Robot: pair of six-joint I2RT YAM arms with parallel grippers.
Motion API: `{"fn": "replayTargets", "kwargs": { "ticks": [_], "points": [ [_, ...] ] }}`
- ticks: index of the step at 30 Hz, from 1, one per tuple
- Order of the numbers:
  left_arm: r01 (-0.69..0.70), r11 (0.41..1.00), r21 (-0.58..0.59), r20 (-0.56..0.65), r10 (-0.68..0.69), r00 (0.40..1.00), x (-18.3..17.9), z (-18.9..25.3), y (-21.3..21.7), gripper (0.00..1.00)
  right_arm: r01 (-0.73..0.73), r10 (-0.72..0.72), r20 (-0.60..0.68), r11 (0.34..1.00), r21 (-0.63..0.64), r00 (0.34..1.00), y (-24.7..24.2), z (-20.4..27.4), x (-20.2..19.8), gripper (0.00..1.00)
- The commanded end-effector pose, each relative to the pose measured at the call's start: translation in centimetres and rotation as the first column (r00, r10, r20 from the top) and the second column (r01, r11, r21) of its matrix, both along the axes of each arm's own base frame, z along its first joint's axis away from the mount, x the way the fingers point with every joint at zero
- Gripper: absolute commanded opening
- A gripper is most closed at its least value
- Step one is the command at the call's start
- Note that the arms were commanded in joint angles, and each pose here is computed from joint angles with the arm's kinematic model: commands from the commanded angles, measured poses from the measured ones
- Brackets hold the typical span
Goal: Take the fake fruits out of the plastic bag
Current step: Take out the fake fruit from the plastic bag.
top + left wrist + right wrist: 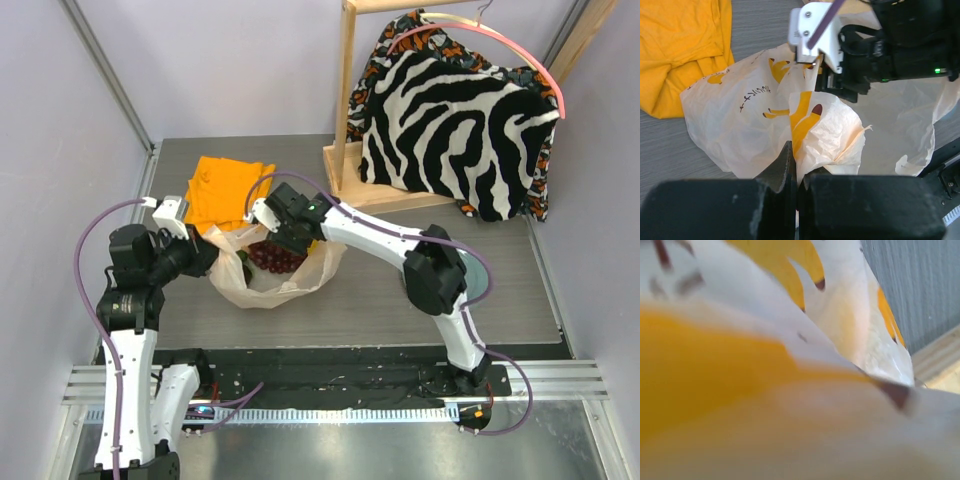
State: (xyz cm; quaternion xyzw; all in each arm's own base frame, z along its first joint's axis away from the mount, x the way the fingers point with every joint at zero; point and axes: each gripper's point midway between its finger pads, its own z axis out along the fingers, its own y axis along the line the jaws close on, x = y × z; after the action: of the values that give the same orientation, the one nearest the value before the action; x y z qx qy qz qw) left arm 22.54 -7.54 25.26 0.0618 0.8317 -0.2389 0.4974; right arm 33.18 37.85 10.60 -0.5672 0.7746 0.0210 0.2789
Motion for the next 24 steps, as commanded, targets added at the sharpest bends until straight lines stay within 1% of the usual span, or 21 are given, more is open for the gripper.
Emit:
{"fn": "replayTargets", "kwargs": {
  "ticks": [1,2,3,5,6,8,12,18,21,22,24],
  "points": [
    [0.011,1.000,0.000,0.041,-0.011,0.999,0.3,1.1,-0.1,0.00,0.071,-0.077,0.073,0.994,0.078,0.994,2.5,2.1,2.5,0.58],
    [0.011,1.000,-0.001,0.039,-0.011,0.999,0.3,1.1,-0.1,0.00,0.102,-0.109,0.085,0.992,0.079,0.990,2.7,1.8,3.1,0.74],
    [0.009,1.000,0.001,0.037,-0.009,0.999,0.4,1.0,0.0,0.00,0.158,-0.170,0.119,0.982,0.102,0.978,2.7,2.7,4.1,0.82],
    [0.008,1.000,0.003,0.029,-0.008,1.000,0.5,0.8,0.0,0.00,0.179,-0.192,0.126,0.978,0.110,0.973,3.1,2.3,4.6,0.98],
    [0.012,1.000,0.000,0.026,-0.012,1.000,0.5,0.7,-0.1,0.00,0.186,-0.200,0.127,0.976,0.113,0.972,3.3,2.2,4.8,1.00],
    [0.012,1.000,-0.001,0.015,-0.012,1.000,0.7,0.5,0.0,0.00,0.193,-0.206,0.125,0.975,0.112,0.971,3.5,1.8,4.9,1.00],
    [0.012,1.000,-0.001,0.015,-0.012,1.000,1.0,0.6,0.0,0.00,0.196,-0.200,0.114,0.980,0.046,0.973,3.0,-1.2,5.0,1.00],
    [0.011,1.000,-0.004,0.014,-0.011,1.000,1.5,0.7,0.1,0.00,0.211,-0.213,0.117,0.977,0.030,0.970,3.3,-2.9,6.2,0.99],
    [0.009,1.000,-0.005,0.013,-0.009,1.000,1.6,0.7,0.1,0.00,0.196,-0.198,0.113,0.980,0.027,0.974,3.8,-3.4,6.4,0.90],
    [0.010,1.000,-0.007,0.009,-0.009,1.000,1.7,0.7,0.1,0.00,0.183,-0.185,0.113,0.983,0.028,0.976,4.0,-3.3,6.3,0.80],
    [0.008,1.000,-0.006,0.012,-0.008,1.000,1.8,0.7,0.1,0.00,0.150,-0.154,0.116,0.988,0.041,0.981,4.5,-2.6,6.4,0.69]
  ]
}}
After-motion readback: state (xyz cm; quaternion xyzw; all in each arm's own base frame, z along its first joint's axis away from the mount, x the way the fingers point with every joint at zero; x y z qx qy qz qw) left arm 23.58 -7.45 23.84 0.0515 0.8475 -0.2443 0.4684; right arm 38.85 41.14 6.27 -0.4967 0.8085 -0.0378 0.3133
